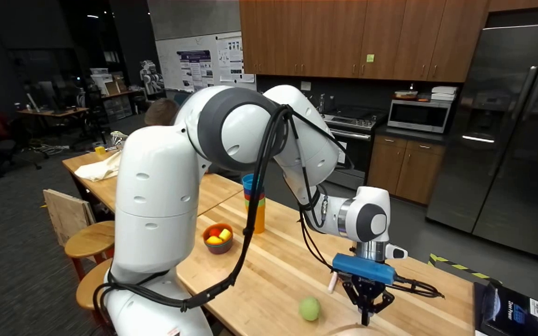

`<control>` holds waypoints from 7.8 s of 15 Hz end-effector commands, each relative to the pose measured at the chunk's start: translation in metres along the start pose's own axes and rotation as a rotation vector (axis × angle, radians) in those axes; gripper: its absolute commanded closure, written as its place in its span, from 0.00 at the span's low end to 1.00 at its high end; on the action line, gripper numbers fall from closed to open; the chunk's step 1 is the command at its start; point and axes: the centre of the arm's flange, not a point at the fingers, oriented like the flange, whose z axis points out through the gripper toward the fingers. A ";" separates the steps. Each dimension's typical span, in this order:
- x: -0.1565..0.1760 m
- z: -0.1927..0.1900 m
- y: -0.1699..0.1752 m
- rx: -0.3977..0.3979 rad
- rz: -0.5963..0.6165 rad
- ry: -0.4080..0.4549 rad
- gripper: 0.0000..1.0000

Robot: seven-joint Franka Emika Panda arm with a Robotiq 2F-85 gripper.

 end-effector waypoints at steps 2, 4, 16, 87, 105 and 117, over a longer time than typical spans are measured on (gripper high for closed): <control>-0.033 0.011 -0.012 -0.012 -0.043 -0.075 1.00; -0.038 0.015 -0.017 -0.016 -0.064 -0.094 1.00; -0.063 -0.004 -0.095 -0.049 -0.306 -0.057 1.00; -0.100 -0.003 -0.209 0.027 -0.605 0.333 1.00; -0.102 -0.056 -0.221 0.060 -0.649 0.438 0.47; -0.156 -0.095 -0.207 -0.006 -0.999 0.512 0.00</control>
